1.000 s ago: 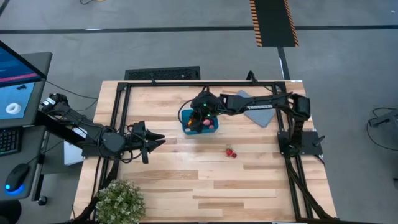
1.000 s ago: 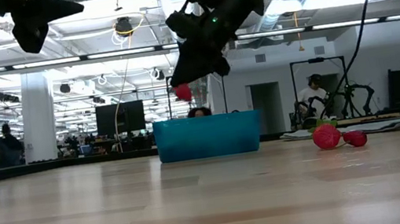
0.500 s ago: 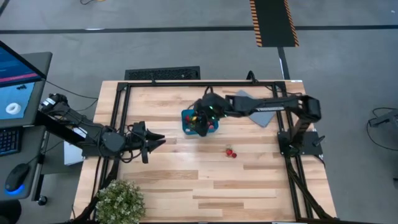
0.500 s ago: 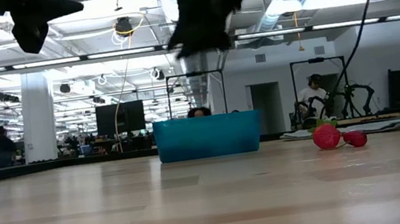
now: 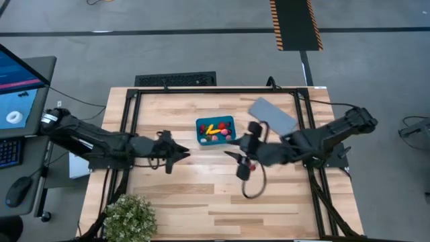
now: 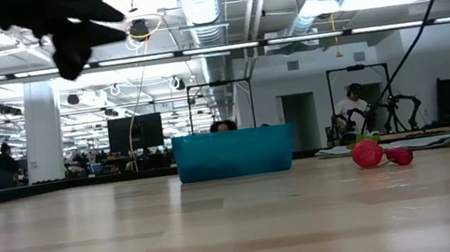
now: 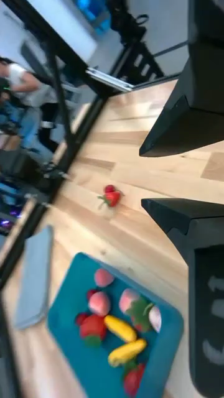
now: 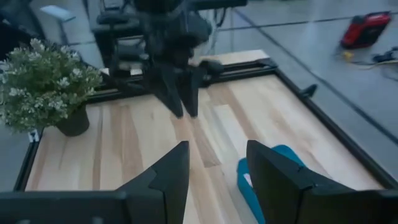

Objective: Pick and placing Produce into tupperware
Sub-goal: Put the red strawberry into the blue bin

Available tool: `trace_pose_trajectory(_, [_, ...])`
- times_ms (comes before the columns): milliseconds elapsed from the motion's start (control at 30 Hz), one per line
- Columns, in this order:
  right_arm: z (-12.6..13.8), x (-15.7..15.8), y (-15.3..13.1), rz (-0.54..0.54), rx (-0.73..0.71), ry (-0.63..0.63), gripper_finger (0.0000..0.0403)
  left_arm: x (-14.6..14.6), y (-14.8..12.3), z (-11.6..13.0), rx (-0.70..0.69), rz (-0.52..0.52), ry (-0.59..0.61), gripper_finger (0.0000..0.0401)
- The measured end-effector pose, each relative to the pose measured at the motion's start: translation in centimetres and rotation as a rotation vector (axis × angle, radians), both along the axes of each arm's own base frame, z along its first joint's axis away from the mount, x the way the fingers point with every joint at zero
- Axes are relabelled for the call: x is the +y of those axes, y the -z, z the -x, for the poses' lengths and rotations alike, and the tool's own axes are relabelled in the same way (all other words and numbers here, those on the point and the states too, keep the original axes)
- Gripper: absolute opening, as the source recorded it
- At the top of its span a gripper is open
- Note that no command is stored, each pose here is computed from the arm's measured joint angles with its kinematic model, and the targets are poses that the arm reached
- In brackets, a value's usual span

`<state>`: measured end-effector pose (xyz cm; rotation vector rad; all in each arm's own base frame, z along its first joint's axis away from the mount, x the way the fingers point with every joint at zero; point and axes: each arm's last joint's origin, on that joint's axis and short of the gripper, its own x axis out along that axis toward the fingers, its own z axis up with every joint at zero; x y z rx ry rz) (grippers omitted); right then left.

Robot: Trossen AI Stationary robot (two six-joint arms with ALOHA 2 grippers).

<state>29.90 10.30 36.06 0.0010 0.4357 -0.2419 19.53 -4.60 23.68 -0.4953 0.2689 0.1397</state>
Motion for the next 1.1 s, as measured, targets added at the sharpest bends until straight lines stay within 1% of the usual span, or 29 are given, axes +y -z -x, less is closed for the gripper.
trace_pose_trajectory(100, [1.6,1.7,-0.4,0.020,-0.019,0.043,0.0182,0.5,0.4,-1.9,0.062,0.015,0.042,0.0107])
trace_pose_trajectory(200, [2.8,3.1,-0.6,0.021,-0.034,0.058,0.0184,0.8,0.5,-4.2,0.098,0.026,0.064,0.0107])
trace_pose_trajectory(300, [3.8,4.1,-0.4,0.016,-0.037,0.082,0.0185,1.0,-0.1,-6.7,0.105,-0.005,0.052,0.0107])
trace_pose_trajectory(367, [4.3,4.6,-0.2,0.008,-0.026,0.087,0.0184,1.1,-0.4,-8.2,0.133,-0.044,0.047,0.0108])
trace_pose_trajectory(467, [5.0,5.4,0.0,-0.028,-0.020,0.082,0.0185,1.0,-0.8,-10.6,0.182,-0.099,0.074,0.0115])
trace_pose_trajectory(533, [5.6,6.2,0.1,-0.041,-0.024,0.073,0.0185,0.8,-0.8,-12.0,0.230,-0.139,0.111,0.0126])
trace_pose_trajectory(600, [6.3,7.0,0.0,-0.027,-0.051,0.077,0.0185,0.6,-0.7,-13.4,0.277,-0.178,0.129,0.0143])
trace_pose_trajectory(767, [8.3,8.9,-0.3,0.067,-0.144,0.132,0.0182,0.1,-0.9,-16.5,0.323,-0.220,0.148,0.0195])
trace_pose_trajectory(833, [9.2,9.4,-0.5,0.092,-0.185,0.155,0.0180,0.1,-0.7,-17.6,0.336,-0.260,0.171,0.0207])
trace_pose_trajectory(900, [10.2,9.5,-0.7,0.088,-0.202,0.164,0.0180,0.0,-0.4,-18.5,0.352,-0.282,0.190,0.0214])
trace_pose_trajectory(967, [11.2,9.2,-0.3,0.079,-0.194,0.183,0.0180,0.1,-0.2,-19.1,0.372,-0.280,0.187,0.0216])
trace_pose_trajectory(1033, [12.7,8.3,0.6,0.081,-0.175,0.221,0.0180,0.2,-0.1,-19.6,0.363,-0.275,0.190,0.0217])
trace_pose_trajectory(1100, [14.0,7.1,1.4,0.067,-0.172,0.276,0.0180,0.3,-0.1,-19.6,0.365,-0.285,0.191,0.0217])
